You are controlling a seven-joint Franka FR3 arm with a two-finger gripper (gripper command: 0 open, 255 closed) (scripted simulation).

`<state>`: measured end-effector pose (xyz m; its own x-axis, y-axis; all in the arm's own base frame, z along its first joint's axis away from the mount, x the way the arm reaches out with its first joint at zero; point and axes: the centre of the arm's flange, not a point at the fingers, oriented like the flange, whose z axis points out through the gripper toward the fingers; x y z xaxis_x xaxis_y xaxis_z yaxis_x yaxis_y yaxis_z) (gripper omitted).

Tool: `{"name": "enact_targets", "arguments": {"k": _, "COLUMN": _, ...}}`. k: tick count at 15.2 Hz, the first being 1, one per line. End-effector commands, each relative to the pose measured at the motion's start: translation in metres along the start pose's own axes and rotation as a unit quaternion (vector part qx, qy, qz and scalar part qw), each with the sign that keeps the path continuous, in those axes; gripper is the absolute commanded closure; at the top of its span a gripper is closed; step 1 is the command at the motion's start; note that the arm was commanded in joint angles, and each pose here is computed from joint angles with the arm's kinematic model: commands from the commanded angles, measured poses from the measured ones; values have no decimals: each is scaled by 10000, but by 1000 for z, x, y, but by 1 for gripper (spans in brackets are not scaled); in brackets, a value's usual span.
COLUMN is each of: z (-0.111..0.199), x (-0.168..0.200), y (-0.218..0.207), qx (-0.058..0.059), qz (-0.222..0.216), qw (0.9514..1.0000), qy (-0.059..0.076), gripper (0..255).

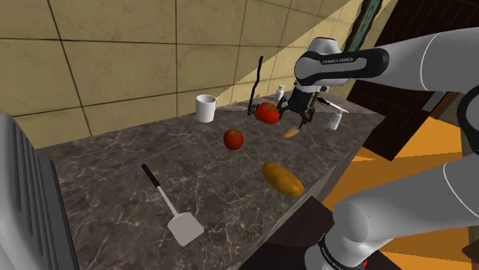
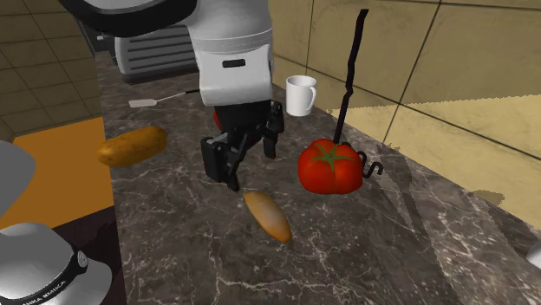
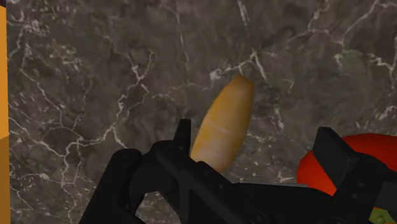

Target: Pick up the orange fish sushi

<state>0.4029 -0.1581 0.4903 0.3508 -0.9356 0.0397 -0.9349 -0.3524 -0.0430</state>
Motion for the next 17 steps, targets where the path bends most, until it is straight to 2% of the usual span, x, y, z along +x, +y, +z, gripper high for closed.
{"name": "enact_targets", "arguments": {"k": 1, "z": 14, "x": 20, "y": 10, "qx": -28, "qz": 566, "qw": 9984, "qy": 43, "gripper": 0}}
{"name": "enact_targets", "arguments": {"k": 2, "z": 20, "x": 29, "y": 14, "qx": -42, "qz": 802, "qw": 9968, "qy": 59, "gripper": 0}}
{"name": "enact_targets", "arguments": {"k": 11, "z": 60, "x": 27, "y": 16, "qx": -42, "qz": 802, "qw": 9968, "qy": 59, "gripper": 0}}
{"name": "enact_targets", "arguments": {"k": 12, "z": 61, "x": 26, "y": 17, "qx": -43, "qz": 802, "qw": 9968, "qy": 60, "gripper": 255}}
{"name": "enact_targets", "arguments": {"k": 17, "z": 60, "x": 25, "y": 17, "qx": -43, "qz": 802, "qw": 9967, "qy": 60, "gripper": 255}}
